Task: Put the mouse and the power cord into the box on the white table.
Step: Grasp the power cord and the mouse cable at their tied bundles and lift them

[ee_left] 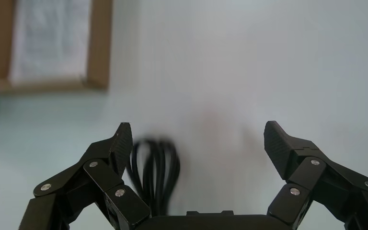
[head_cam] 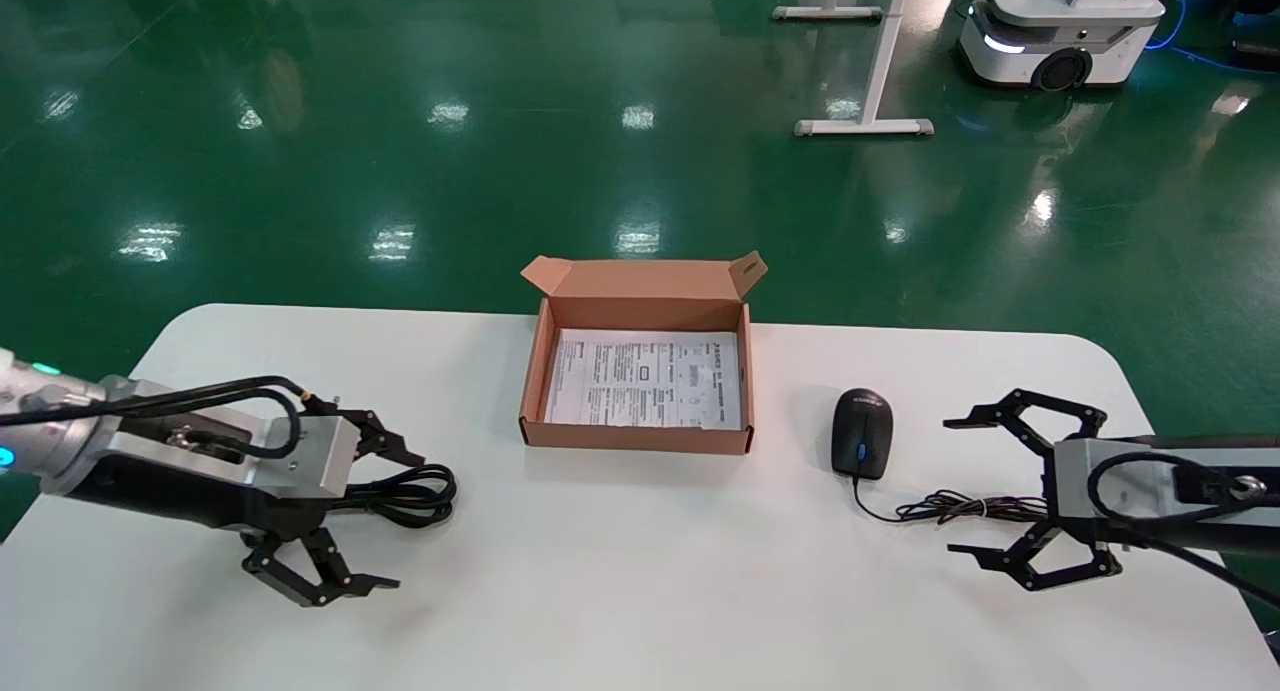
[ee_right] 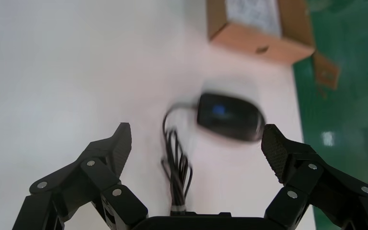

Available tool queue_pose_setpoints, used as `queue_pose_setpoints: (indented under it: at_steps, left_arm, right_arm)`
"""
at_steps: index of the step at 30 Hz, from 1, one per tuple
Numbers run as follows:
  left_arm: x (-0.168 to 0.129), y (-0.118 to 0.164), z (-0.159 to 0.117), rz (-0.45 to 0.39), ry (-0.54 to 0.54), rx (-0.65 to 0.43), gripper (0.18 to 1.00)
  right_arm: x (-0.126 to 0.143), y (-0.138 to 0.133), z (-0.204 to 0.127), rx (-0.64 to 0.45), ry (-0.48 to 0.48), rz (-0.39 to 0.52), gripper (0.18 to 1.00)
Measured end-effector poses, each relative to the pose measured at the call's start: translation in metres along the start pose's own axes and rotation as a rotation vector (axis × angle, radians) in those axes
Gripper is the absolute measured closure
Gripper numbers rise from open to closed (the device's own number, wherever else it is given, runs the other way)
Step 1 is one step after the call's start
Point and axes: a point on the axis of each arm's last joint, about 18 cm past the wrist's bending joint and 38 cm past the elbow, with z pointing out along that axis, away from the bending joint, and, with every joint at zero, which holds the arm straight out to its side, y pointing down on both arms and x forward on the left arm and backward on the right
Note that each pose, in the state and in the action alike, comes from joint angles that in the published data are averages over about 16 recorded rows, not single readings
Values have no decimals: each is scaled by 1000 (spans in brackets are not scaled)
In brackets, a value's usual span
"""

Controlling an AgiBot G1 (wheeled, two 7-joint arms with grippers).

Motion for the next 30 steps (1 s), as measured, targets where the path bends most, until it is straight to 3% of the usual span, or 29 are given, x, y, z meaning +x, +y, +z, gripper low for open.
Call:
queue_pose_setpoints:
  at_steps: [6,14,30]
  left_arm:
    - [-16,26,9,21,29,-129,184]
    - [-25,47,16,23,40,-200,184]
    - [-27,72,14,-23,-13,-239,184]
  right_arm:
    - [-1,29,9,-95,-36,-32,178]
    - [0,53,19,-177,-42,-38,178]
    - [13,59,44,-216,2,-2,178]
